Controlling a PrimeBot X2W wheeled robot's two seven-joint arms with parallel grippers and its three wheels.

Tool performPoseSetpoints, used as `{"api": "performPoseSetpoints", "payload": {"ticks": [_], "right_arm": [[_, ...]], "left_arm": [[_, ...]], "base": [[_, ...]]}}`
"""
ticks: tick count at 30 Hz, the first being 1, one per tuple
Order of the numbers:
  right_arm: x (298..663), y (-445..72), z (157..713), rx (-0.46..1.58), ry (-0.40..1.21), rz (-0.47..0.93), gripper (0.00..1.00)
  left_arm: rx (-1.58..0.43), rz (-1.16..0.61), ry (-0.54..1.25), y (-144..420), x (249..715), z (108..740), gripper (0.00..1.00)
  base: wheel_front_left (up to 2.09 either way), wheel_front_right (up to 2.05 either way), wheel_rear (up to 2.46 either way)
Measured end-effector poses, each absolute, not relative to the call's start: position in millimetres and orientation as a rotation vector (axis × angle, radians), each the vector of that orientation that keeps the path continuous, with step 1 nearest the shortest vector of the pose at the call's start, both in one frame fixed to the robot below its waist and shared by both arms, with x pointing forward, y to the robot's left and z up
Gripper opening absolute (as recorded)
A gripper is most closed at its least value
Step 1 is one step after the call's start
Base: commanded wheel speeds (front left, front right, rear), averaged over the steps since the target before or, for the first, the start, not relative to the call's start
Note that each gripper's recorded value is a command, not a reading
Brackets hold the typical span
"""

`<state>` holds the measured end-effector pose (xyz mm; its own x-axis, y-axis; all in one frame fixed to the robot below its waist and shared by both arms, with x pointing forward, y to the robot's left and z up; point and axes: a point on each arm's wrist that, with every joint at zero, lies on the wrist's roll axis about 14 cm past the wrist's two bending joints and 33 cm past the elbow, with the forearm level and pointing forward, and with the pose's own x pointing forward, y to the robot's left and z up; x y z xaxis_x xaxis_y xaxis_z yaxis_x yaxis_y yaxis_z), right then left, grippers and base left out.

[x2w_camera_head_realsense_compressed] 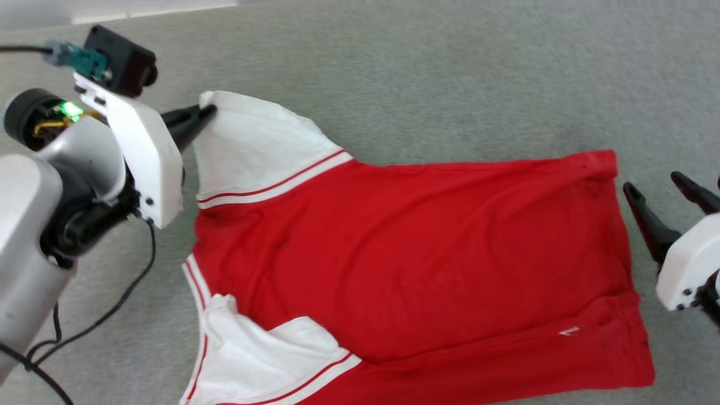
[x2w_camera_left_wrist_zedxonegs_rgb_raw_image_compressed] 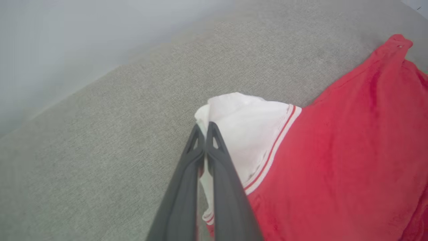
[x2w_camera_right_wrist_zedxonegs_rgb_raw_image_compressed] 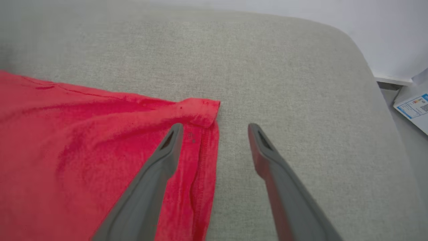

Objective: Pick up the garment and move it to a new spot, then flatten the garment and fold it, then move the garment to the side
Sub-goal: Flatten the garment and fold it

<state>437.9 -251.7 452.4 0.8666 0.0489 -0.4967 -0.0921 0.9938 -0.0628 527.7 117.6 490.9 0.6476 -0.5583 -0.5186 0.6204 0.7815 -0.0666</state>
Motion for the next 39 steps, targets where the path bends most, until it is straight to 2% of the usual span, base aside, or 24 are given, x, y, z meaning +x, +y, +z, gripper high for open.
{"api": "performPoseSetpoints", "payload": {"ticks": [7,13,19,26,27,28,29,30,39], "right_arm": [[461,-240,444,-0.139,0.782,0.151,1.0],[481,-241,420,-0.219,0.933,0.166,1.0],[481,-237,382,-0.264,1.083,0.189,1.0],[483,-232,356,-0.318,1.154,0.224,1.0],[483,-232,354,-0.326,1.158,0.227,0.95],[484,-232,351,-0.338,1.163,0.23,0.46],[483,-232,349,-0.346,1.169,0.235,0.1],[484,-232,348,-0.35,1.17,0.237,0.0],[489,-231,368,-0.289,1.051,0.221,0.0]], "left_arm": [[0.07,-0.682,0.443,121,490,518,0.0],[0.067,-0.687,0.394,121,475,525,0.0],[0.043,-0.686,0.37,120,464,523,0.0],[0.005,-0.675,0.379,122,458,512,0.0],[0.006,-0.668,0.391,124,456,509,0.0],[0.012,-0.658,0.396,128,456,505,0.0],[0.02,-0.652,0.402,130,456,503,0.0],[0.02,-0.648,0.401,132,456,502,0.0],[0.02,-0.579,0.336,147,457,515,0.0]], "base": [[0.0,0.0,0.0],[0.0,0.0,0.0],[0.0,0.0,0.0],[0.0,0.0,0.0],[0.0,0.0,0.0],[0.0,0.0,0.0],[0.0,0.0,0.0],[0.0,0.0,0.0],[0.0,0.0,0.0]]}}
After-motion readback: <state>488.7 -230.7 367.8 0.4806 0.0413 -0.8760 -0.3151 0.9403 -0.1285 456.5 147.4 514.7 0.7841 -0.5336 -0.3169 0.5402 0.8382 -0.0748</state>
